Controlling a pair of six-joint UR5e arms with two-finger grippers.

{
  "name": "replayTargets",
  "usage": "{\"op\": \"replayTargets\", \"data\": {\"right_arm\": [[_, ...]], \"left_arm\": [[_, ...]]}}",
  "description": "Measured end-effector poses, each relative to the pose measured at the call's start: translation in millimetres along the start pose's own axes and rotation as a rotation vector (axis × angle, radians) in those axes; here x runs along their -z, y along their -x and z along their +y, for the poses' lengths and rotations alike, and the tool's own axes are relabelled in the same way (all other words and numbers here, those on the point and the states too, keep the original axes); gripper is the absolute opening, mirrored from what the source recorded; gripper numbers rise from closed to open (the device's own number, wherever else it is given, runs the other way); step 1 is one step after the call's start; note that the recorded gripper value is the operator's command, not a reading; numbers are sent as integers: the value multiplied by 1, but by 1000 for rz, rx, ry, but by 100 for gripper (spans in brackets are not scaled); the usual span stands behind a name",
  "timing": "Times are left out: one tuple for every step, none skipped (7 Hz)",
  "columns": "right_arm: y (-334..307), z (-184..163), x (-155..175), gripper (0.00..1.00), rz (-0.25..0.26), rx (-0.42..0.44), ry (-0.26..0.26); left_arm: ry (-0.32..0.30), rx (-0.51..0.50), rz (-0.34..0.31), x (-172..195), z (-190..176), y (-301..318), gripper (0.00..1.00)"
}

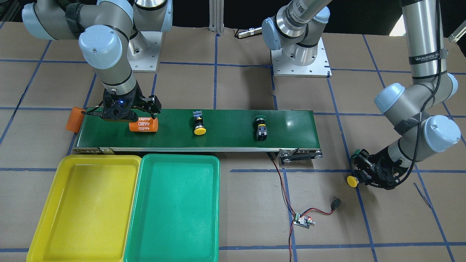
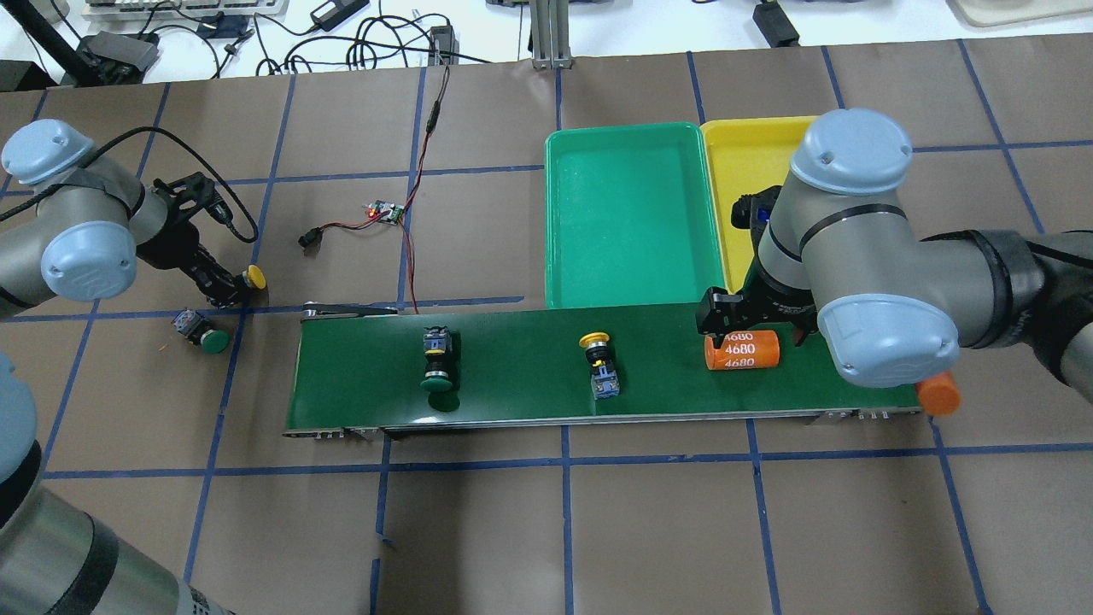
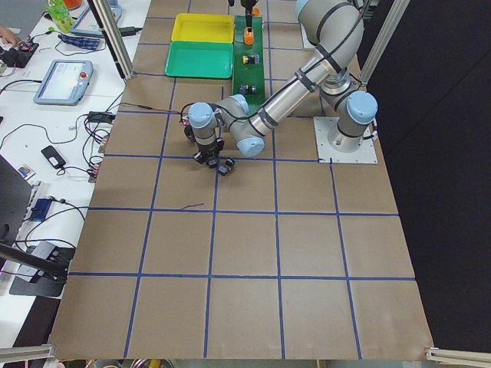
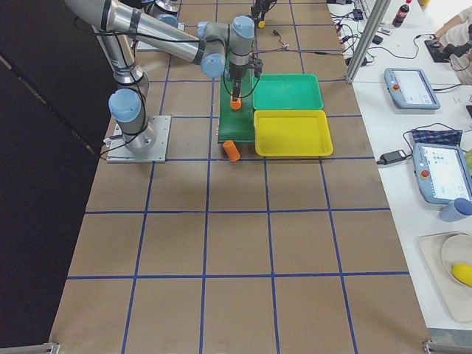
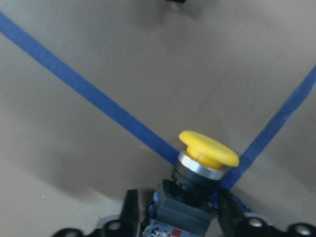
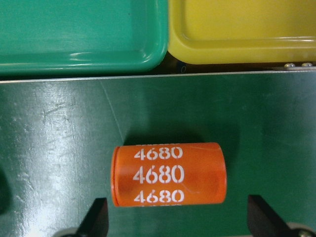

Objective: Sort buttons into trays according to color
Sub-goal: 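Grasp a yellow-capped button with the left gripper while the right gripper pushes the cylinders, then carry the yellow button onto the belt and open the left gripper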

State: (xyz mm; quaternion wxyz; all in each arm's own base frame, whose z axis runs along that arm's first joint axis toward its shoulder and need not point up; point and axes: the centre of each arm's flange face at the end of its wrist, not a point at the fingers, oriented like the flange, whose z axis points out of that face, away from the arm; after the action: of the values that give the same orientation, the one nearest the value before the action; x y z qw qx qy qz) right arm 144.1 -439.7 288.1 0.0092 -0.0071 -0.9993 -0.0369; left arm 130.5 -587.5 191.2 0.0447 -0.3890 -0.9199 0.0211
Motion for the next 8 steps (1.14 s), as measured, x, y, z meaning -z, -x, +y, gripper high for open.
{"op": "replayTargets", "data": {"right_arm": [[0, -1, -2, 100, 0, 6, -2], [1, -3, -5, 100, -1, 9, 0], [1, -4, -5, 100, -2, 9, 1], [1, -5, -6, 100, -3, 9, 1], [1, -5, -5, 100, -4, 7, 0], [2, -6, -5, 100, -6, 3, -4], [1, -6, -5, 100, -7, 1, -11], [1, -7, -5, 100, -7, 1, -17]], "left_arm": [[-7, 72, -20, 15, -15, -11, 0], [-8, 161, -34, 33, -29, -25, 0], [-1, 298, -25, 51, -34, -42, 0], [9, 447, -10, 67, -34, -62, 0], [16, 590, -1, 81, -33, -86, 0], [24, 741, 5, 88, -34, -117, 0], [38, 883, 11, 86, -41, -155, 0], [56, 984, 17, 79, -48, -189, 0]]}}
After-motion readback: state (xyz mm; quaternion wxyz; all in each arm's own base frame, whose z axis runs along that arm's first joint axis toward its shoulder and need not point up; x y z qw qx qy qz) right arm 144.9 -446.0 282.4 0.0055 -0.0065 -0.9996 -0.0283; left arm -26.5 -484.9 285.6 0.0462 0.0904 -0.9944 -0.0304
